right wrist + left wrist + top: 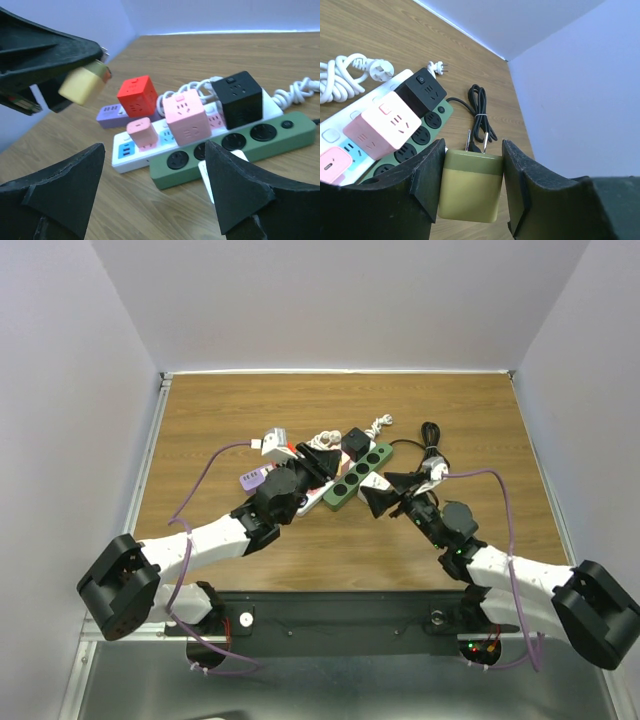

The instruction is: Insert the plug

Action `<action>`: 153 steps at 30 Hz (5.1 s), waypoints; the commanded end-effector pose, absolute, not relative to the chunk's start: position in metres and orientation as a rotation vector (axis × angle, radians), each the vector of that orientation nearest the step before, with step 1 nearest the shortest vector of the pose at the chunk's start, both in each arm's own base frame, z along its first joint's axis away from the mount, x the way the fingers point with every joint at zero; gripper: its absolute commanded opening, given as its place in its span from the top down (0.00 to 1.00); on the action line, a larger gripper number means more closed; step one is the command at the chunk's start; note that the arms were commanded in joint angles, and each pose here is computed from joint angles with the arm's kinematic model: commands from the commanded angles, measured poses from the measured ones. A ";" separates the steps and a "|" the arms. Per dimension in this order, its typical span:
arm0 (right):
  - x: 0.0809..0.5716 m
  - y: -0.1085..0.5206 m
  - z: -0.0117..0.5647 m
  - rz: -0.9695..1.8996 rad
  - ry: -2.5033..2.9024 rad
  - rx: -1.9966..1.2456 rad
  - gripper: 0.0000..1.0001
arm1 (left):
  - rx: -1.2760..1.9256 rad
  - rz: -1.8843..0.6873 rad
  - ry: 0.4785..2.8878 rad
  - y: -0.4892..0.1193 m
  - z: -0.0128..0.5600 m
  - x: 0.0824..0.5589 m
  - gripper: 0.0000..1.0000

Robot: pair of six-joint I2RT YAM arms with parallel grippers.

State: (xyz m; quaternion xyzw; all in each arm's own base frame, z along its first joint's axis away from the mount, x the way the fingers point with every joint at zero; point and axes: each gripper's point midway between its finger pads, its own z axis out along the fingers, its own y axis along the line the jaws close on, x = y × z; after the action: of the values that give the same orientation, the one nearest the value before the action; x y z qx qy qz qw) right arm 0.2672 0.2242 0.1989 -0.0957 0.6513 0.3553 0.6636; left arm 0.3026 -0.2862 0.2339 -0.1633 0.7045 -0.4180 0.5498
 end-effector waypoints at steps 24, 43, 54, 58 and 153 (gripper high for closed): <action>0.256 0.313 0.260 1.017 1.217 -0.369 0.16 | -0.621 -1.216 1.556 -0.285 0.256 0.279 1.00; 0.281 0.314 0.243 0.918 1.264 -0.304 0.85 | -0.528 -1.239 1.499 -0.276 0.268 0.258 1.00; 0.301 0.289 0.236 0.655 1.363 -0.325 1.00 | -0.334 -1.058 1.569 -0.263 0.254 0.256 0.47; 0.306 0.277 0.221 0.563 1.446 -0.316 1.00 | -0.304 -0.958 1.540 -0.239 0.250 0.261 0.08; 0.172 0.296 0.252 0.922 1.489 -1.082 0.12 | 0.942 -0.988 0.955 -0.291 0.260 0.143 1.00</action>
State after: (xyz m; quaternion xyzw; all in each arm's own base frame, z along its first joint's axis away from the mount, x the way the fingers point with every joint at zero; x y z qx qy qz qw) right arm 0.1565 0.2945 0.2135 -0.4959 0.6279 0.3864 0.4588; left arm 0.1386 -0.2971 0.2382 0.4400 0.4524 -0.4498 0.6320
